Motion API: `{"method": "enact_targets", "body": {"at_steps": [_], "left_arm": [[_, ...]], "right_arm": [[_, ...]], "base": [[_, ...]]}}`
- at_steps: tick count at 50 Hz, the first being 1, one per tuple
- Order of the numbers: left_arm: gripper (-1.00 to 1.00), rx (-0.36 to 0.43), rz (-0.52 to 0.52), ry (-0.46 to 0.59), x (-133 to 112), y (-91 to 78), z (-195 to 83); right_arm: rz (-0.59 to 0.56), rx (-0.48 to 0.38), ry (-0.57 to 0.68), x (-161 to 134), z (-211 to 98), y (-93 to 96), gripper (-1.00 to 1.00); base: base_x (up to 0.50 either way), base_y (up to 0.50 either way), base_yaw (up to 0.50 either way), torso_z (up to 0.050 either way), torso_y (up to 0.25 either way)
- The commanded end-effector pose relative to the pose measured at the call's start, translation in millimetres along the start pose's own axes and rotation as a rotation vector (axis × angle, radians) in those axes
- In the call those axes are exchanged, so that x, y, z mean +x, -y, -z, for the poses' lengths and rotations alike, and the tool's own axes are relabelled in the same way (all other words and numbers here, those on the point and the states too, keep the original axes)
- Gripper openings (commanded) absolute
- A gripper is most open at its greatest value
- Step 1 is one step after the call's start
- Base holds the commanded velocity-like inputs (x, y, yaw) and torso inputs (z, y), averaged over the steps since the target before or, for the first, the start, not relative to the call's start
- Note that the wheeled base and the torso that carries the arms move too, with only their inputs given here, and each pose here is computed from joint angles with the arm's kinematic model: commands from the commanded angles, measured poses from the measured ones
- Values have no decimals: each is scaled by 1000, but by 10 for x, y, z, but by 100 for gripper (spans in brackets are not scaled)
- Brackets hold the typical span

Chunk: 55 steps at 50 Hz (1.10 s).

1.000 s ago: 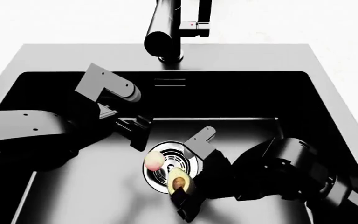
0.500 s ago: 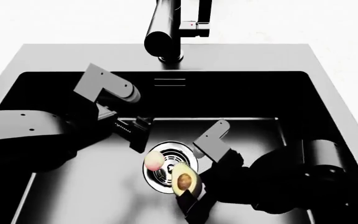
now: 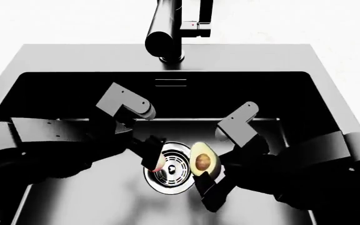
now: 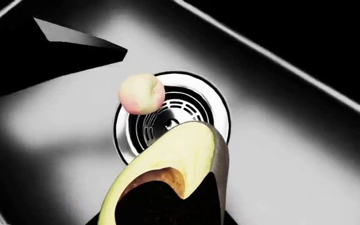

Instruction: Pick up the fruits and vegetables and place them in the sink. Turn on the sink faucet to wash them. Then turn the sink off and put them in the tray.

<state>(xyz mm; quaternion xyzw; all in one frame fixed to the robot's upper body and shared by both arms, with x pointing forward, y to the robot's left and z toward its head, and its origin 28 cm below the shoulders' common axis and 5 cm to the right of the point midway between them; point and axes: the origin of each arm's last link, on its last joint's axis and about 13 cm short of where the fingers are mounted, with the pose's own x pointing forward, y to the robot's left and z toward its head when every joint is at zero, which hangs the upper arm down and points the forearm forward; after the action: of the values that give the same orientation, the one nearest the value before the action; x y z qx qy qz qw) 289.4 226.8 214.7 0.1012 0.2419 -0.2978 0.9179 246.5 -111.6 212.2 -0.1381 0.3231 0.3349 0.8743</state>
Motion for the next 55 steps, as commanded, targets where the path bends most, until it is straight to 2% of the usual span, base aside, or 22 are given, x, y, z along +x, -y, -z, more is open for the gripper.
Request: {"method": "enact_targets", "body": {"at_steps": [1, 10, 26, 41, 55], "left_arm": [[100, 17, 19, -62, 230, -23, 94], [100, 9, 0, -76, 290, -65, 134], [100, -52, 23, -123, 554, -46, 349], [100, -74, 49, -133, 564, 13, 389], [100, -76, 131, -222, 554, 59, 283]], "right_arm": [[30, -2, 32, -73, -21, 33, -100], [37, -3, 40, -69, -22, 51, -100], [69, 7, 74, -141, -76, 96, -100], [72, 12, 71, -119, -59, 109, -100], [72, 20, 63, -90, -40, 129, -100]], "base": [[0, 0, 0, 0, 0], [0, 0, 0, 0, 0], [0, -1, 0, 0, 0], [0, -3, -1, -5, -4], [1, -3, -4, -8, -5]]}}
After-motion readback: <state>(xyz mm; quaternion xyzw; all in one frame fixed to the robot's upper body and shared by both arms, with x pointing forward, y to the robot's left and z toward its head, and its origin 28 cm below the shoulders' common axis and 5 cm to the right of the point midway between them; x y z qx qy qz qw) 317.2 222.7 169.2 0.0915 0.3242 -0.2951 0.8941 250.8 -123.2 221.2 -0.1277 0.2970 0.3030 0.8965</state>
